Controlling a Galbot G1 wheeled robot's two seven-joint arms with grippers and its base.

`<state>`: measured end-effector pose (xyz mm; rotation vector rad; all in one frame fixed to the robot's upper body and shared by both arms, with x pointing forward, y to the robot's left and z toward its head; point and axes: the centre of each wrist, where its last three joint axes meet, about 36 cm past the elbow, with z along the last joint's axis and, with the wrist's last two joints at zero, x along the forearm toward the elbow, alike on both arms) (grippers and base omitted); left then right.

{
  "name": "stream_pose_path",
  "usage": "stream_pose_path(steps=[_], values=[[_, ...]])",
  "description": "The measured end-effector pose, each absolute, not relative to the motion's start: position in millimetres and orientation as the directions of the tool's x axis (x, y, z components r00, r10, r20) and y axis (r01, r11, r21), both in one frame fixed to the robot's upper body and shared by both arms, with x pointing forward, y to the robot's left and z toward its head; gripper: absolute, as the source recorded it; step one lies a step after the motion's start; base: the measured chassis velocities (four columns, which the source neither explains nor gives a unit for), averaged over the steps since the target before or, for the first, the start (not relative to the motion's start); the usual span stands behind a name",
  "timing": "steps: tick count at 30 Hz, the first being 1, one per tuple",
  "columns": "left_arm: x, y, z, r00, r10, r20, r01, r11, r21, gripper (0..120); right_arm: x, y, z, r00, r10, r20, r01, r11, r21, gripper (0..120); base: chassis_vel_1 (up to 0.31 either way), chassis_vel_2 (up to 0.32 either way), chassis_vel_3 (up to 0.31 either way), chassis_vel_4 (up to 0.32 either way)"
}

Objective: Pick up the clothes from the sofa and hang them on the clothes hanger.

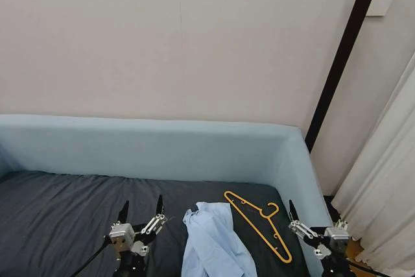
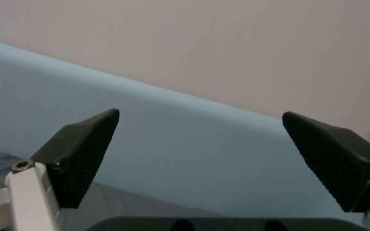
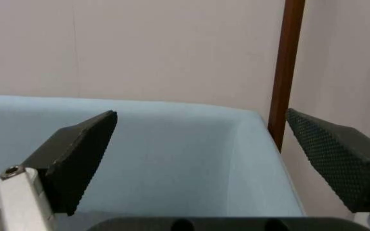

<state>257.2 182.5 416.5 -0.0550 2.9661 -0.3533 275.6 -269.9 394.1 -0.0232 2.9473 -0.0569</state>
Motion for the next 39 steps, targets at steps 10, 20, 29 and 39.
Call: stream_pose_path(steps=[10, 20, 29, 39], values=[[254, 185, 413, -0.980, -0.016, -0.199, 0.029, 0.975, -0.222, 100, 269, -264, 411, -0.993, 0.074, -0.094, 0.070, 0.997, 0.043, 100, 0.000, 0.000, 0.000, 0.000], [256, 184, 413, -0.980, -0.015, -0.200, 0.030, 0.974, -0.223, 100, 271, -269, 406, -0.990, 0.072, -0.118, 0.070, 0.997, 0.018, 100, 0.000, 0.000, 0.000, 0.000], [253, 188, 409, -0.976, -0.055, -0.209, -0.010, 0.978, -0.209, 100, 281, -272, 415, -0.995, 0.030, -0.098, 0.026, 0.999, 0.038, 100, 0.000, 0.000, 0.000, 0.000], [251, 200, 390, -0.979, -0.129, -0.158, -0.104, 0.982, -0.158, 100, 311, -263, 434, -0.993, -0.047, 0.108, -0.022, 0.974, 0.224, 100, 0.000, 0.000, 0.000, 0.000]])
